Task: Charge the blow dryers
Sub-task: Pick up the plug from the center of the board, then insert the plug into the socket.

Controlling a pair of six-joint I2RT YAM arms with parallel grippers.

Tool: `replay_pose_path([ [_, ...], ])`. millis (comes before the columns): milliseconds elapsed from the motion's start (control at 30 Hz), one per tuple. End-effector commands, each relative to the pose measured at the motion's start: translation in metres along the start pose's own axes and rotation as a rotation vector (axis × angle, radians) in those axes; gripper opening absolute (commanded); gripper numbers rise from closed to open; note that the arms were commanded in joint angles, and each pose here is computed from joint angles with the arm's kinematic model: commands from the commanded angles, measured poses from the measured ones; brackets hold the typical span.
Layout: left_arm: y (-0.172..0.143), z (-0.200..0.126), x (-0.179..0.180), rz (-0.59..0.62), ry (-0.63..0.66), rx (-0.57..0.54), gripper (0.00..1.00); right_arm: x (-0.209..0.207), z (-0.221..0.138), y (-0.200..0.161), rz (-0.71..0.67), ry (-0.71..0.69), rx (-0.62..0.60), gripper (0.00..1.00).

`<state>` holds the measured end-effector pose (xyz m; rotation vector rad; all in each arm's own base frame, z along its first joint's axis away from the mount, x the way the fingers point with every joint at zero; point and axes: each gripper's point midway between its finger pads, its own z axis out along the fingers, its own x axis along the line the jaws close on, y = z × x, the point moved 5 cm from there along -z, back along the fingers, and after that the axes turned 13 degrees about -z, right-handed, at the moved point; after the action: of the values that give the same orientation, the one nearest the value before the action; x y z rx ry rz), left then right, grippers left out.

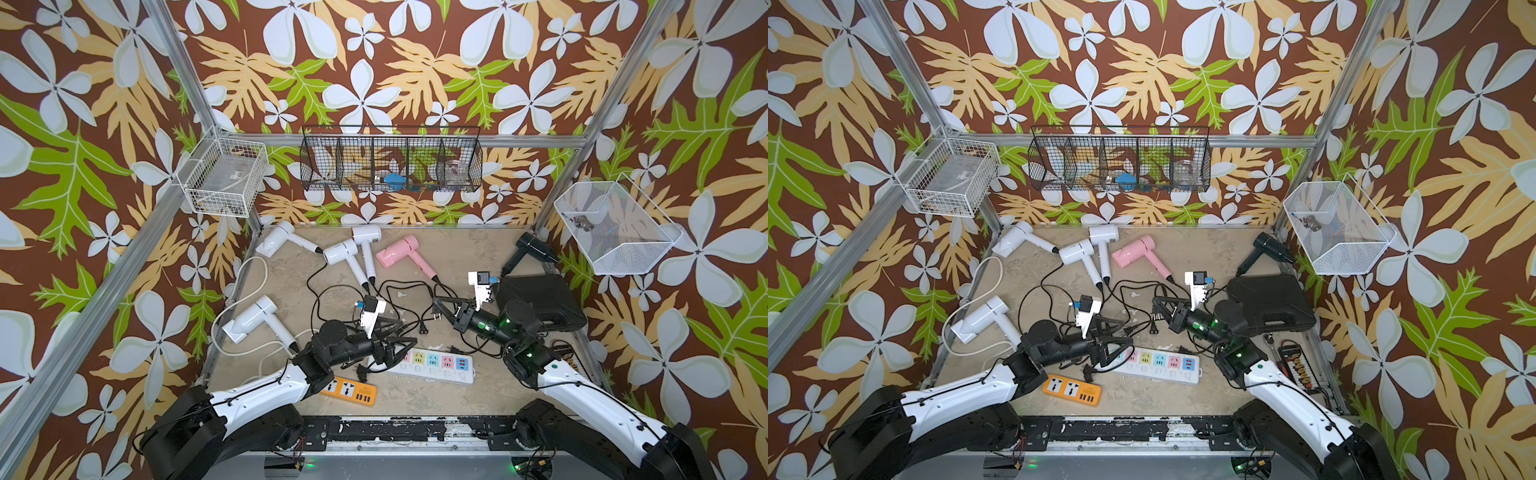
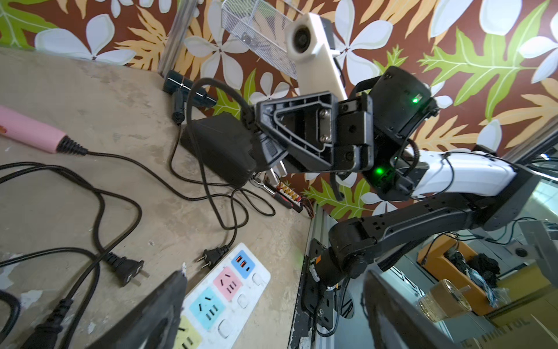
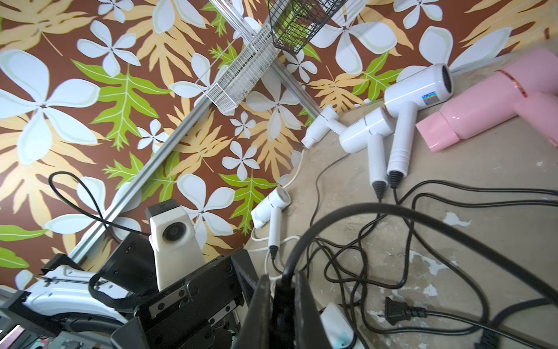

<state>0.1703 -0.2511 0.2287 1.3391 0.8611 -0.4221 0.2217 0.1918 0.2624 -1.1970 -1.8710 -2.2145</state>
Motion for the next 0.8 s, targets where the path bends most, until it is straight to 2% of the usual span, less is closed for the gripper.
replay_pose_path([
  [0, 0.0, 0.001, -0.018, 0.013, -0.103, 0.027, 0.92, 0.022, 0.002, 0.013, -0.009, 0.113, -0.068, 0.0],
  [467, -0.006, 0.008, -0.025, -0.015, -0.187, 0.095, 0.77, 0.059, 0.021, -0.006, 0.003, 0.286, -0.045, 0.0],
  [767, -0.007, 0.011, -0.024, -0.018, -0.193, 0.109, 0.48, 0.066, 0.027, -0.017, 0.007, 0.329, -0.036, 0.0],
])
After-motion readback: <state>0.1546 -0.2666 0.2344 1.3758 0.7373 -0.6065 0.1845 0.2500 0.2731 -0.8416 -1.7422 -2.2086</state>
